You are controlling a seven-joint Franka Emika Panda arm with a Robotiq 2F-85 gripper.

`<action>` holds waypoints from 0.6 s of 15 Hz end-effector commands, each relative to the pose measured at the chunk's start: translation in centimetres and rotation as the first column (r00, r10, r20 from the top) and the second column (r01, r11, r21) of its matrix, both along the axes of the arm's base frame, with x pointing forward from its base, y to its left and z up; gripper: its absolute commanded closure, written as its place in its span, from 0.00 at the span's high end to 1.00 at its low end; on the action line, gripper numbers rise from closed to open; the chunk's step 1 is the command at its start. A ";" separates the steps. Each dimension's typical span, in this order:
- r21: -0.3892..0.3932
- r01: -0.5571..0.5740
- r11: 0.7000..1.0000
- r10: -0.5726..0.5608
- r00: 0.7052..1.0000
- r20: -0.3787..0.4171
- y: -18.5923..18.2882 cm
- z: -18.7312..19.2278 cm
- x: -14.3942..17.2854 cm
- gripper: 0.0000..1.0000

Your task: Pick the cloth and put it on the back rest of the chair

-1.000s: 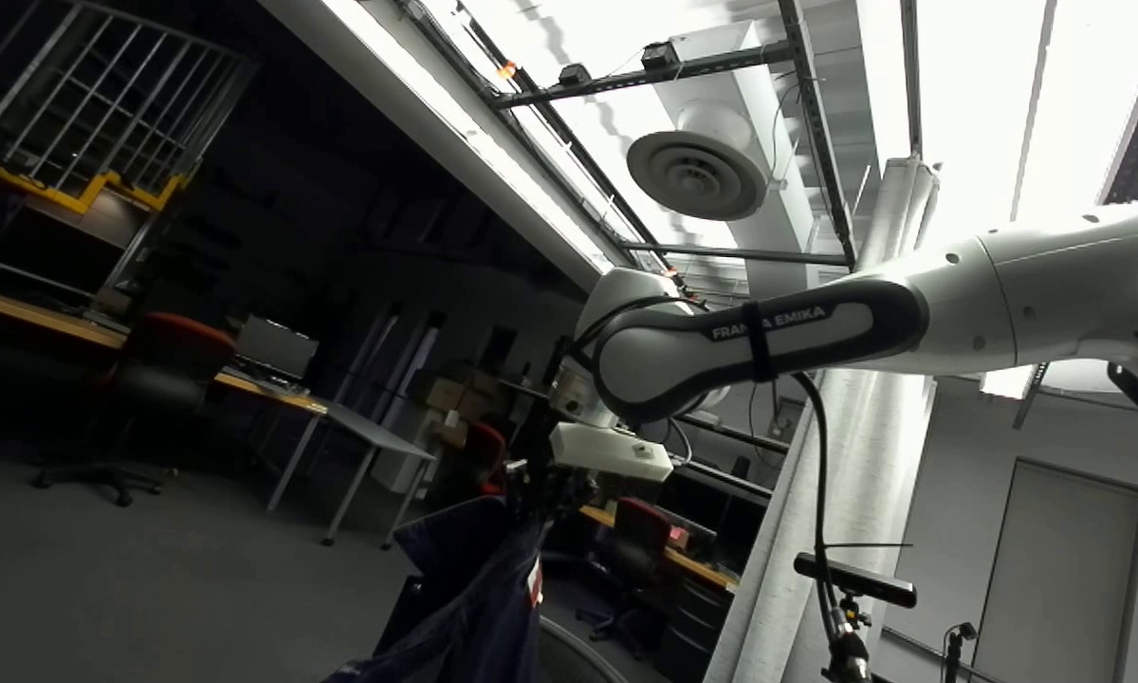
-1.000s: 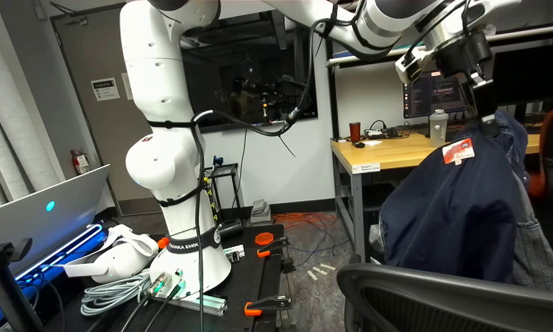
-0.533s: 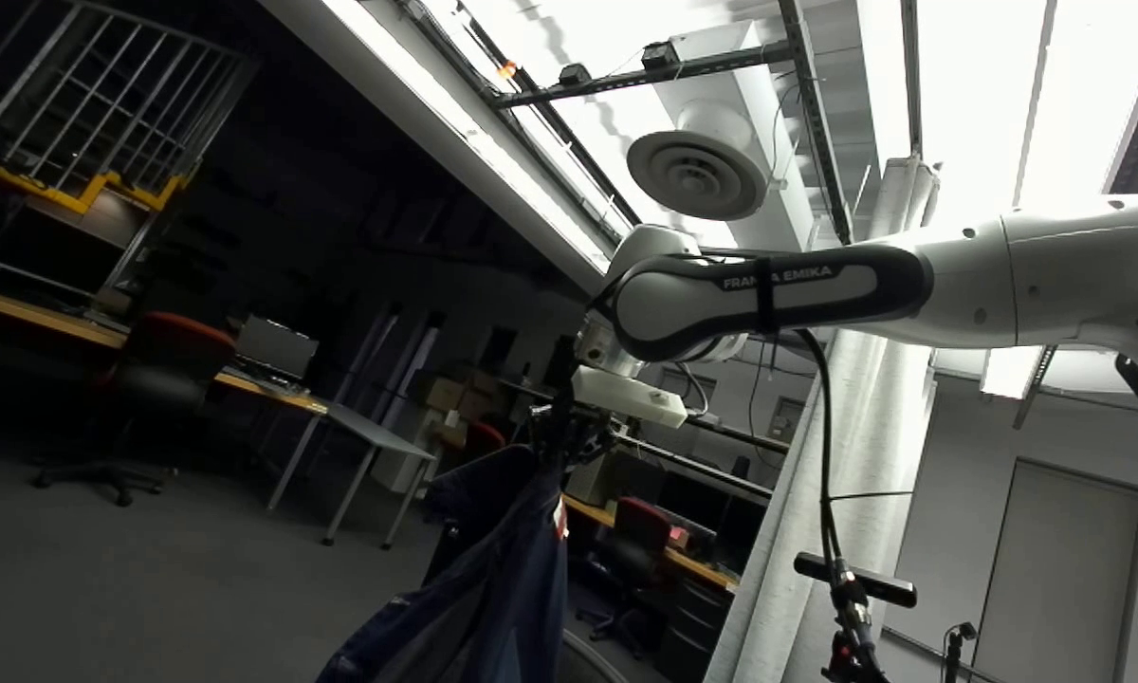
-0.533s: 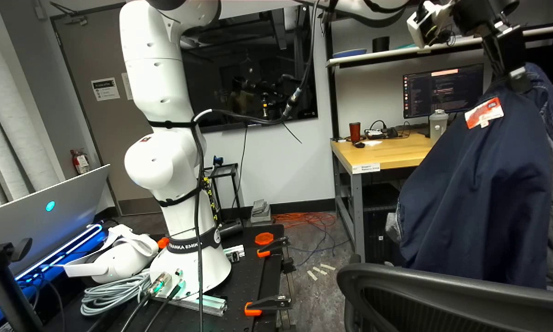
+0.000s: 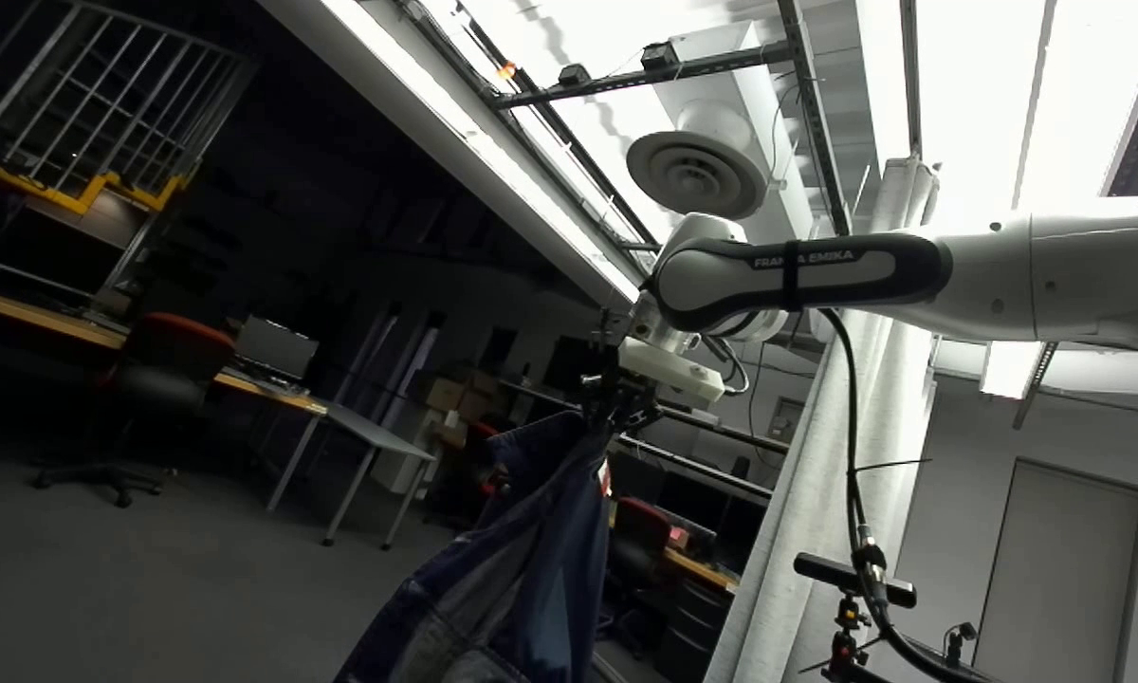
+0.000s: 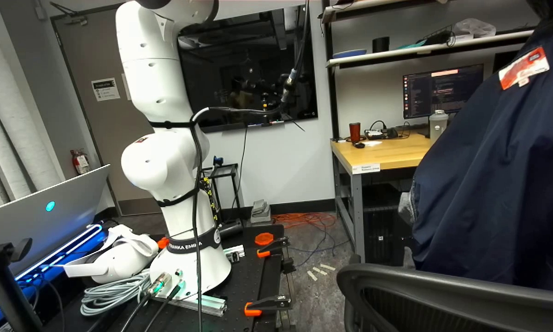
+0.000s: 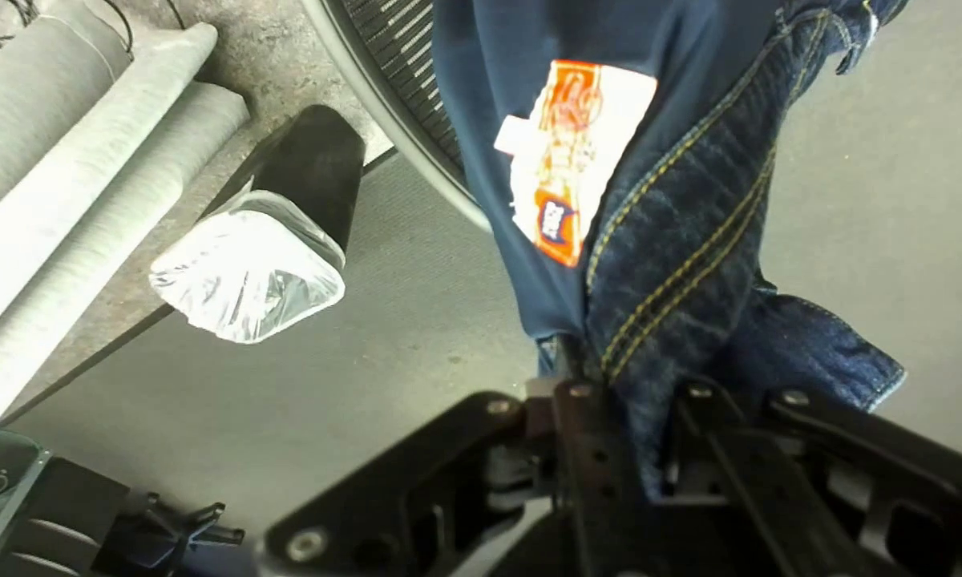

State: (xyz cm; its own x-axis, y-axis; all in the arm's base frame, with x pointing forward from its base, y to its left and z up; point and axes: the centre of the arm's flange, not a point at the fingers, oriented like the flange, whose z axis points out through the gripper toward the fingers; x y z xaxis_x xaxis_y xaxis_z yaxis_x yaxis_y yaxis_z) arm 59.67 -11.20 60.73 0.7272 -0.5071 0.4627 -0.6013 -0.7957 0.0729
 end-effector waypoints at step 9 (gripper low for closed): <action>0.078 0.207 0.975 -0.215 0.970 0.115 -11.1 9.7 -4.4 0.02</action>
